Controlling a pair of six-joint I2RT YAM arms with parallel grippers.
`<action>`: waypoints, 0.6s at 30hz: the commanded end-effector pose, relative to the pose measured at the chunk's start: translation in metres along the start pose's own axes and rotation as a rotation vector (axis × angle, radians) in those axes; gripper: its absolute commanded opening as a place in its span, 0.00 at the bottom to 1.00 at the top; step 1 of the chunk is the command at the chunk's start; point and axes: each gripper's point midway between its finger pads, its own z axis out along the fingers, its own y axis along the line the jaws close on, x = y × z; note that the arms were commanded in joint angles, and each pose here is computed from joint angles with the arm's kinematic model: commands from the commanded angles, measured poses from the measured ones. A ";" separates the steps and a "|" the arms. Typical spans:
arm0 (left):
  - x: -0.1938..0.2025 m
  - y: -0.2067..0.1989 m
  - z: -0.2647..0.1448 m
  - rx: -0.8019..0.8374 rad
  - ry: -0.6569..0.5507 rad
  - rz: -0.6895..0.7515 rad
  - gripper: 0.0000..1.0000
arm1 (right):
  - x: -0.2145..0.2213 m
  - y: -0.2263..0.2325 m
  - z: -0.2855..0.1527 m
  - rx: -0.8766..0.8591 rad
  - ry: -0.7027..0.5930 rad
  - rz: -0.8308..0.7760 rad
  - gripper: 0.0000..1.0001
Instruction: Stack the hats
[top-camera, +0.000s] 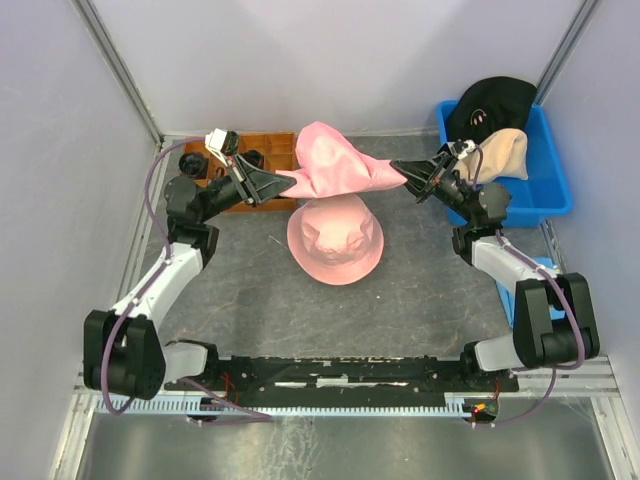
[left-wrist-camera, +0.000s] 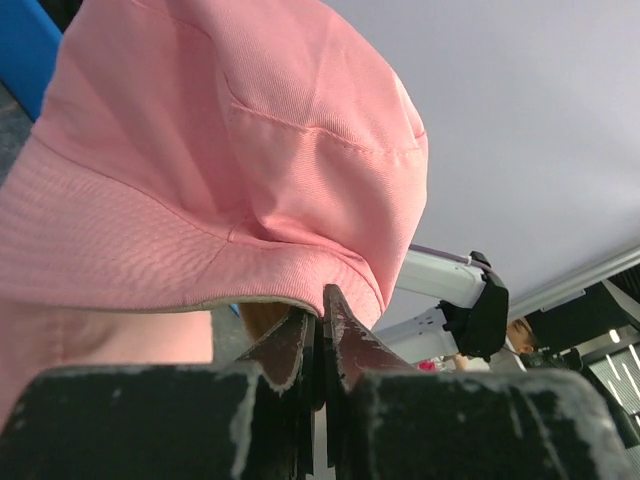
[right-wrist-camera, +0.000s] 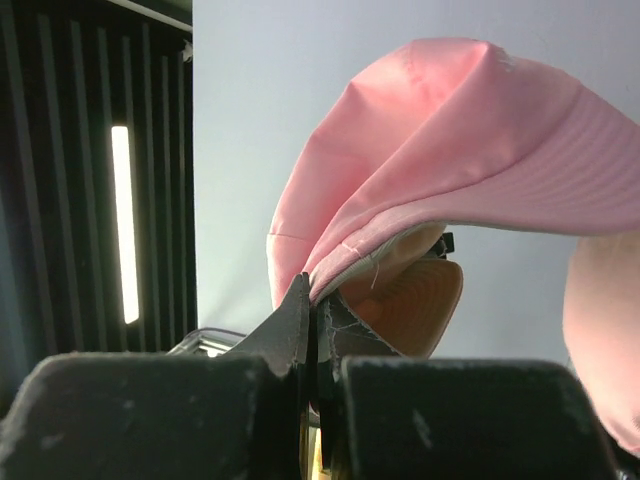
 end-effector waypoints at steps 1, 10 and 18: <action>-0.022 0.004 0.005 0.037 -0.018 0.163 0.03 | -0.008 0.027 -0.001 -0.176 -0.030 -0.146 0.00; -0.014 0.021 -0.006 0.003 -0.014 0.141 0.03 | -0.016 -0.003 -0.003 -0.118 -0.041 -0.096 0.00; 0.020 0.047 -0.028 -0.080 0.014 0.092 0.03 | -0.002 -0.027 -0.017 -0.024 -0.026 -0.089 0.00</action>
